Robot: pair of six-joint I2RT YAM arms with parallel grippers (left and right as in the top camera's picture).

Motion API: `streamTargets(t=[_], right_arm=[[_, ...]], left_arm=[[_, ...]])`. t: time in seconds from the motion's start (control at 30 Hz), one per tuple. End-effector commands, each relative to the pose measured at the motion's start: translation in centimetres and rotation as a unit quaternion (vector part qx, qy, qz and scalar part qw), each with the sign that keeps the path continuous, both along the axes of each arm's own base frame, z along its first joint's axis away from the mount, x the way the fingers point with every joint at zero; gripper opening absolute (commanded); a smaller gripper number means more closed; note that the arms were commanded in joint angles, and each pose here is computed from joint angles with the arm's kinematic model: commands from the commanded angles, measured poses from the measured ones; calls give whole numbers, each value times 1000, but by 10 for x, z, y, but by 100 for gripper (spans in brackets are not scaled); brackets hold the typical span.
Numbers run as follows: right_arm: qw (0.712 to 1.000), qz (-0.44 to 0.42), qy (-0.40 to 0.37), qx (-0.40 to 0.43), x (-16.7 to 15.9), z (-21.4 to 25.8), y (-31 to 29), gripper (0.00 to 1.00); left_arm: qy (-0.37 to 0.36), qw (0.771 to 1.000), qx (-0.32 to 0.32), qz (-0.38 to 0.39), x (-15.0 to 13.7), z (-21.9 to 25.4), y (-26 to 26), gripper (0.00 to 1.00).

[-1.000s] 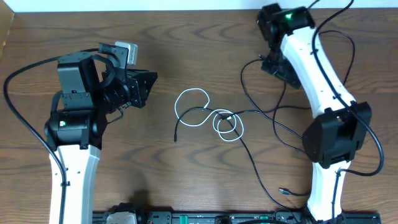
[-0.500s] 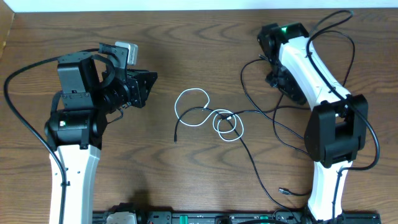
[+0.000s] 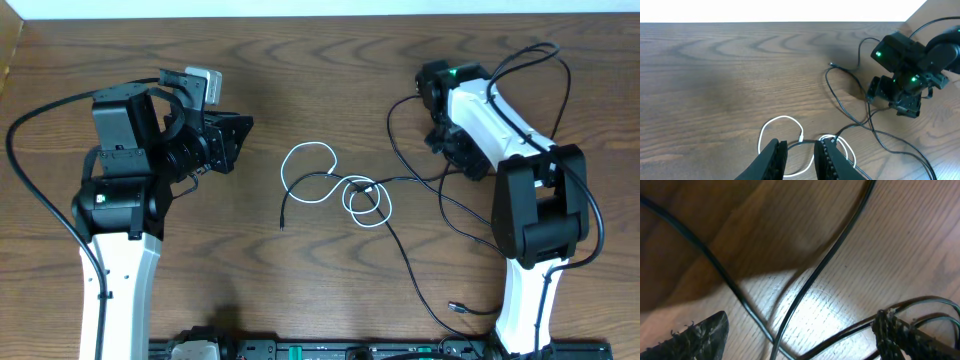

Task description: Untangle cables

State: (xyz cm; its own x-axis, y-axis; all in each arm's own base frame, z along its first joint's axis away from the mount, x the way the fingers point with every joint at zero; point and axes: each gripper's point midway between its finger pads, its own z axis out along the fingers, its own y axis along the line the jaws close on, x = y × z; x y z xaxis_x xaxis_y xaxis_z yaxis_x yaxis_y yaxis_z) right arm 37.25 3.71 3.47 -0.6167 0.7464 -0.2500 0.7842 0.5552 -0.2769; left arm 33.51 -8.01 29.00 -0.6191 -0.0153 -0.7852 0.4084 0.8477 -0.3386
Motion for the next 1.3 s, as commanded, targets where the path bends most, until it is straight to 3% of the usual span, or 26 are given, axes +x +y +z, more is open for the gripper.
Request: streamTargets(t=[0.0, 0.2, 0.83, 0.9, 1.07, 1.2, 1.23, 1.27], right_arm=[[1000, 0, 3, -5, -4, -1, -8, 89], [1000, 0, 16, 6, -10, -9, -22, 89], [993, 12, -45, 105, -8, -43, -3, 85], [993, 11, -45, 107, -9, -45, -3, 80], [993, 12, -47, 108, -8, -46, -2, 53], [991, 12, -53, 121, -5, -47, 2, 41], [991, 12, -54, 125, -4, -47, 4, 35], [990, 12, -55, 131, -4, -47, 6, 22]], left_arm=[[-4, 1000, 1, -12, -2, 0, -3, 24], [-6, 1000, 4, -14, -2, 0, -3, 24], [-7, 1000, 5, -15, -2, 0, -3, 24], [-7, 1000, 5, -15, -2, 0, -3, 24], [-7, 1000, 5, -15, -2, 0, -3, 24], [-6, 1000, 5, -15, -2, 0, -3, 24], [-6, 1000, 5, -15, -2, 0, -3, 24], [-6, 1000, 5, -15, -2, 0, -3, 24]])
